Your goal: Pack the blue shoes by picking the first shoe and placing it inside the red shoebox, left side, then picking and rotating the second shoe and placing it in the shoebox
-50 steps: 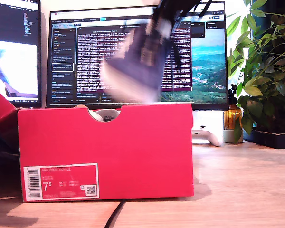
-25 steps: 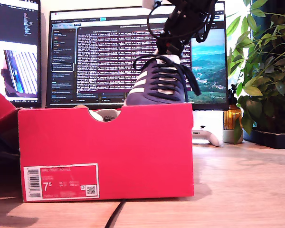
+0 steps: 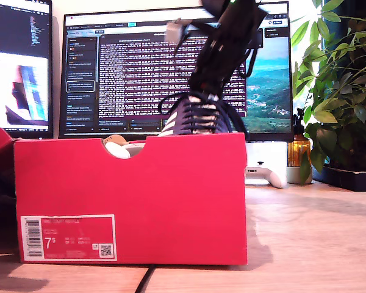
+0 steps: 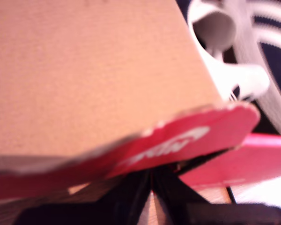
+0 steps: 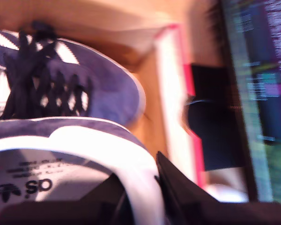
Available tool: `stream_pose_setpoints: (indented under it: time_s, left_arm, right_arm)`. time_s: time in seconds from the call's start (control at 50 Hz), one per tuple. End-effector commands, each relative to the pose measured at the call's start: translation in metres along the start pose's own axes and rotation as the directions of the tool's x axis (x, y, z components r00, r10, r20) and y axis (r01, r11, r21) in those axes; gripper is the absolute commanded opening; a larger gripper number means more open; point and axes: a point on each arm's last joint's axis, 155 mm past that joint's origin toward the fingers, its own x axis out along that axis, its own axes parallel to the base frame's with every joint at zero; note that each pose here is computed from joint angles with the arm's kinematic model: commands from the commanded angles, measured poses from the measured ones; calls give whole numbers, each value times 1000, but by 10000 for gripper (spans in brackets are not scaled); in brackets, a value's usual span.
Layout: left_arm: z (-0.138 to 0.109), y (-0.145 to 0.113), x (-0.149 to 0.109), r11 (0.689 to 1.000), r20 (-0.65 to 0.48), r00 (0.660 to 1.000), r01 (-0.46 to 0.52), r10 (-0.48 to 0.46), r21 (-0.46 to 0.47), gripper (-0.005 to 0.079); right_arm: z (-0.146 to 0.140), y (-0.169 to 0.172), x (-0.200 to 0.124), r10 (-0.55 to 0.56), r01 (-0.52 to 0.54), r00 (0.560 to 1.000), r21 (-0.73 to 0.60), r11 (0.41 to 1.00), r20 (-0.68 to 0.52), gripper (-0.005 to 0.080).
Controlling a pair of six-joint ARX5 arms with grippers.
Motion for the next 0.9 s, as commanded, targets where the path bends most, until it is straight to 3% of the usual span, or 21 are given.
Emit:
stream_pose_setpoints:
  time_s: [0.0, 0.12, 0.4, 0.72, 0.88]
  left_arm:
    - [-9, 4, 0, 1000, -17, 1000, -5, 5, 6, -20]
    - [-9, 4, 0, 1000, -17, 1000, -5, 5, 6, -20]
    - [-9, 4, 0, 1000, -17, 1000, -5, 5, 6, -20]
    - [-9, 4, 0, 1000, -18, 1000, -6, 6, 6, -20]
    - [-9, 4, 0, 1000, -18, 1000, -6, 6, 6, -20]
  right_arm:
    - [0, 20, 17, 54, -55, 998, -14, 998, -28, -13]
    - [-14, 8, 19, -9, 2, 994, -61, 998, -105, -13]
    - [-6, -22, -5, -112, 103, 986, -81, 991, -125, -12]
    - [-29, -2, -15, -57, 28, 959, -107, 994, -278, -12]
    - [-32, -5, -21, -103, 58, 934, -139, 989, -343, -13]
